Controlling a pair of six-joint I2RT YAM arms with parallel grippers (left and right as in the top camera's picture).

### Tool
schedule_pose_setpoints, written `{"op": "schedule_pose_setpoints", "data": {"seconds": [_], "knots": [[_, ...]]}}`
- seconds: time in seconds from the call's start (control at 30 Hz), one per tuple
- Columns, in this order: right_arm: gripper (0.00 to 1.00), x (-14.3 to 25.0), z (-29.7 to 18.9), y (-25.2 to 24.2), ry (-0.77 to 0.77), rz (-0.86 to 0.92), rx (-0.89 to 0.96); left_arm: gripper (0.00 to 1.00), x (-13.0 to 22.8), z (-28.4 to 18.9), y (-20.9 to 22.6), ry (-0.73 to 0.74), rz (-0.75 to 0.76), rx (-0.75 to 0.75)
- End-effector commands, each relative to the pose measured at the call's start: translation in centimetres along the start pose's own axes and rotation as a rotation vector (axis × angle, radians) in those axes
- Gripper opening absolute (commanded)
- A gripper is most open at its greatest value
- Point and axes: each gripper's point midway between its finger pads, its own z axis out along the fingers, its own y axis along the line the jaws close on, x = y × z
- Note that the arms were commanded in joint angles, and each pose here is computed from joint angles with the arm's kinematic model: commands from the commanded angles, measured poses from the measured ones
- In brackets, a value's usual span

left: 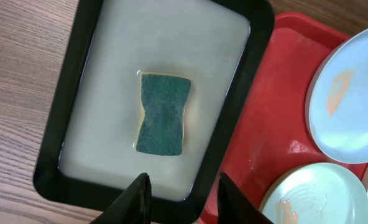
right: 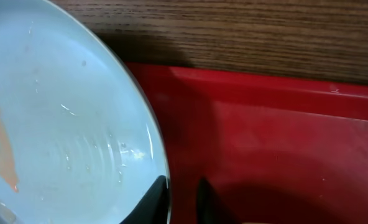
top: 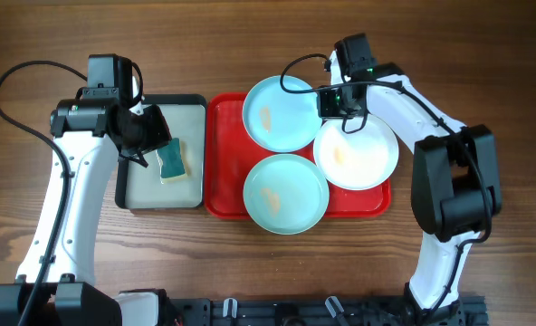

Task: Clean dirty plates on tray and stack at the side
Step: 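Move left gripper over the sponge and right gripper to the top plate rim, then grasp the green sponge with the left gripper and lift it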

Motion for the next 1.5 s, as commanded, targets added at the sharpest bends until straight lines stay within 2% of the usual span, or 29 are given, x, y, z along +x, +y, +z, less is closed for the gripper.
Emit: {"op": "schedule_pose_setpoints", "data": {"seconds": [0.0,0.13,0.43,0.53,0.7,0.83,1.0,1.07,1.2,1.47], "knots": [[0.15,0.3,0.9,-0.2,0.008,-0.007,0.017,0.31,-0.6,-0.2,0.2,-0.019,-0.011,-0.013],[0.09,0.3,0.9,-0.2,0.009,-0.006,0.017,0.31,-0.8,-0.2,0.2,-0.024,-0.011,-0.011],[0.13,0.6,1.0,0.5,0.013,-0.022,0.012,0.31,-0.8,-0.2,0.1,-0.027,-0.011,-0.01],[0.05,0.6,1.0,0.5,0.013,-0.022,0.012,0.31,-0.8,-0.2,0.1,-0.028,-0.01,-0.01],[0.04,0.6,1.0,0.5,0.013,-0.022,0.012,0.32,-0.5,0.2,0.3,-0.017,-0.011,-0.014],[0.04,0.6,1.0,0.5,0.015,-0.022,0.013,0.35,0.3,2.4,1.2,-0.015,-0.011,-0.046],[0.04,0.7,1.0,0.5,0.018,-0.018,0.013,0.34,0.4,5.3,1.4,0.027,-0.013,-0.062],[0.05,0.8,1.0,0.5,0.021,-0.018,0.014,0.3,0.7,6.4,1.6,0.058,-0.014,-0.073],[0.04,0.6,1.0,0.5,0.013,-0.022,0.012,0.3,1.4,8.4,1.9,0.118,-0.007,-0.096],[0.04,0.4,1.0,0.6,0.005,-0.023,0.01,0.34,2.5,11.0,2.4,0.196,0.117,-0.105]]}}
